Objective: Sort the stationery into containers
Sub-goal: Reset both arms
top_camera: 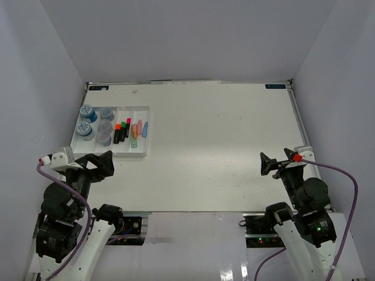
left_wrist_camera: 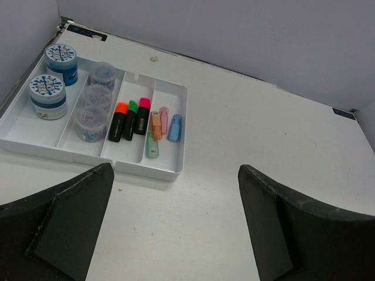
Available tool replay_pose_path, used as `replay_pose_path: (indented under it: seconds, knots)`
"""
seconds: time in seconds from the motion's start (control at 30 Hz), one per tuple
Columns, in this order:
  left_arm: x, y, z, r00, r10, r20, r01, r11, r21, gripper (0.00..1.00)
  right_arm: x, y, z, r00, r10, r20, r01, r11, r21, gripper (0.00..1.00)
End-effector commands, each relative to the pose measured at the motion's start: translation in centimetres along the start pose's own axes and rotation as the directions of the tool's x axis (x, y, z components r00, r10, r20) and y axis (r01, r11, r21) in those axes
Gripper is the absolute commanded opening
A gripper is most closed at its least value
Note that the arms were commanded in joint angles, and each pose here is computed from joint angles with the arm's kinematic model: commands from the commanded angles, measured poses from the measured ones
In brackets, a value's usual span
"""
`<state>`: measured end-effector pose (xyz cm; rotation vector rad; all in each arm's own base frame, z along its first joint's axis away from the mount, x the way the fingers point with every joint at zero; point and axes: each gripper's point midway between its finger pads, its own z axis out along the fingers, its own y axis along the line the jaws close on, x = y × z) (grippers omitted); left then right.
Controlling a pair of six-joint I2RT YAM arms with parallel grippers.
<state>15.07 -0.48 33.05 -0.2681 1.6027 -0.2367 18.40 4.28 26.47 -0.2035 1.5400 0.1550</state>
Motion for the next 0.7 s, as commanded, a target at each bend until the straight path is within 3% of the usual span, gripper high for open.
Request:
replay_pose_path:
  seconds: [0.0, 0.67]
  knots:
    - [0.5, 0.2, 0.4, 1.0, 0.0, -0.019, 0.0, 1.0, -0.019, 0.98, -1.0, -0.1, 0.1, 0.998, 0.01, 0.06, -0.011, 1.0, 0.008, 0.9]
    - [1.0, -0.2, 0.8, 0.999, 0.001, -0.044, -0.001, 1.0, -0.001, 0.98, 0.0, 0.9, 0.6, 0.999, 0.004, 0.042, -0.002, 0.999, -0.046, 0.9]
